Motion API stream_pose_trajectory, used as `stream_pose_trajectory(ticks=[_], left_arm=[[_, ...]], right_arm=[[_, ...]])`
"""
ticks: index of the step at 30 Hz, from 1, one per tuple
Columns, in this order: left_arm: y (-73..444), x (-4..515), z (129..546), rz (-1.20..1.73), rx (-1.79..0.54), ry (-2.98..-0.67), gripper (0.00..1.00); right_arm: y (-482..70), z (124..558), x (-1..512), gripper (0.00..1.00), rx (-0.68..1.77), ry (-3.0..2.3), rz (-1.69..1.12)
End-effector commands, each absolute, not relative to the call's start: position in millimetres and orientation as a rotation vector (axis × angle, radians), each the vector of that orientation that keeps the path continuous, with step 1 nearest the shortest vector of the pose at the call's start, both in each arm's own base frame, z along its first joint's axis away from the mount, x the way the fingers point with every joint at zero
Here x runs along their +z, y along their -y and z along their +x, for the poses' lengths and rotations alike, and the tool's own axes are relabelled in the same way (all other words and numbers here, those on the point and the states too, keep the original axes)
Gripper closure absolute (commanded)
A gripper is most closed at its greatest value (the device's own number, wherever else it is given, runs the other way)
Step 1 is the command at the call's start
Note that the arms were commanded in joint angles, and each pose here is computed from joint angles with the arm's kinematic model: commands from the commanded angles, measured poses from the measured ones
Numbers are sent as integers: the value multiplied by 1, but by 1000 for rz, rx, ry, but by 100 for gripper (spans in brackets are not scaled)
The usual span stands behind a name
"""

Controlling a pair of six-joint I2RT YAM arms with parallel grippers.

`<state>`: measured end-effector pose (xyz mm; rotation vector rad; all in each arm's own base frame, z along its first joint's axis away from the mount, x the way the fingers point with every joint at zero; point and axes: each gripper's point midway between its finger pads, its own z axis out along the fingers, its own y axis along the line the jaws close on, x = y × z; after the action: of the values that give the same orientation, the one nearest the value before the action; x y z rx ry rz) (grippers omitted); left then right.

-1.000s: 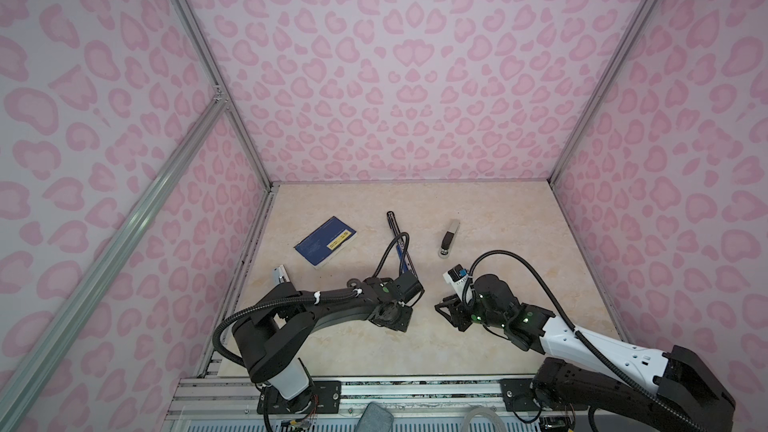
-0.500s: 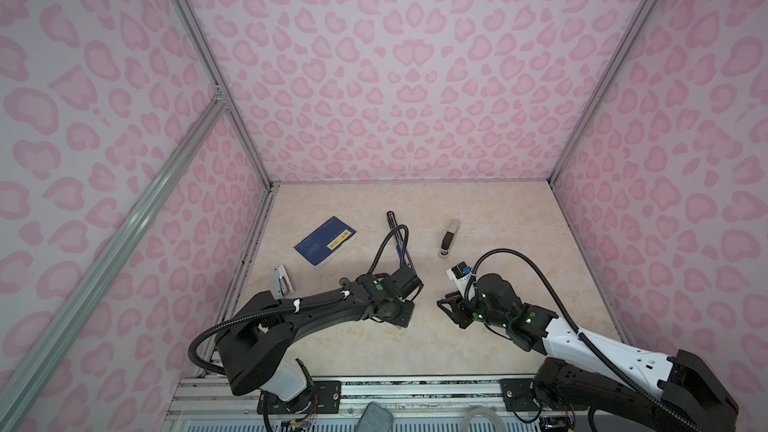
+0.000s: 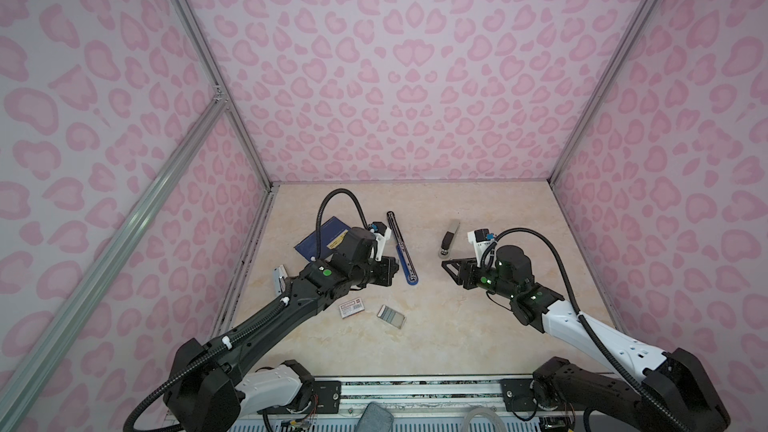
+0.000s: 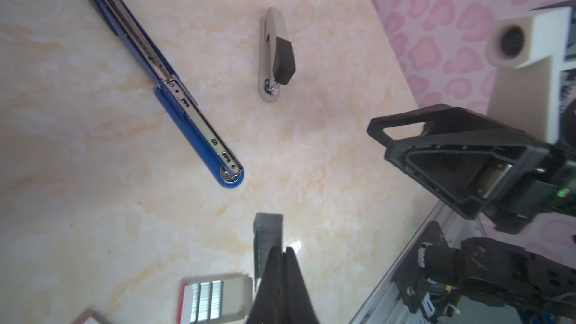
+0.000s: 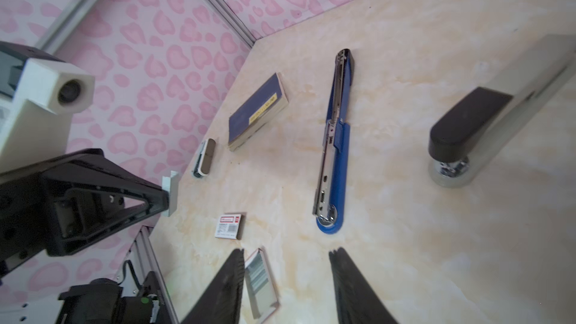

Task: Load the staples into the stapler

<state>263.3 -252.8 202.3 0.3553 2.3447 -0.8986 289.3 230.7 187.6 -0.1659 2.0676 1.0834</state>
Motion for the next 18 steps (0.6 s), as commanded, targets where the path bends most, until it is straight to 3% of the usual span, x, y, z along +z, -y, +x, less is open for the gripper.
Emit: stream_pose_trajectory(ticks=[1, 11, 18], left_arm=[[271, 244, 261, 432, -1121, -2170, 97], [282, 300, 232, 527, -1405, -1914, 97], [281, 308, 224, 537, -1443, -1874, 97]], right_arm=[[-250, 291, 235, 53, 1290, -1901, -218], [-278, 277, 306, 51, 1649, -1607, -362], [-294, 260, 316, 51, 1696, -1569, -473]])
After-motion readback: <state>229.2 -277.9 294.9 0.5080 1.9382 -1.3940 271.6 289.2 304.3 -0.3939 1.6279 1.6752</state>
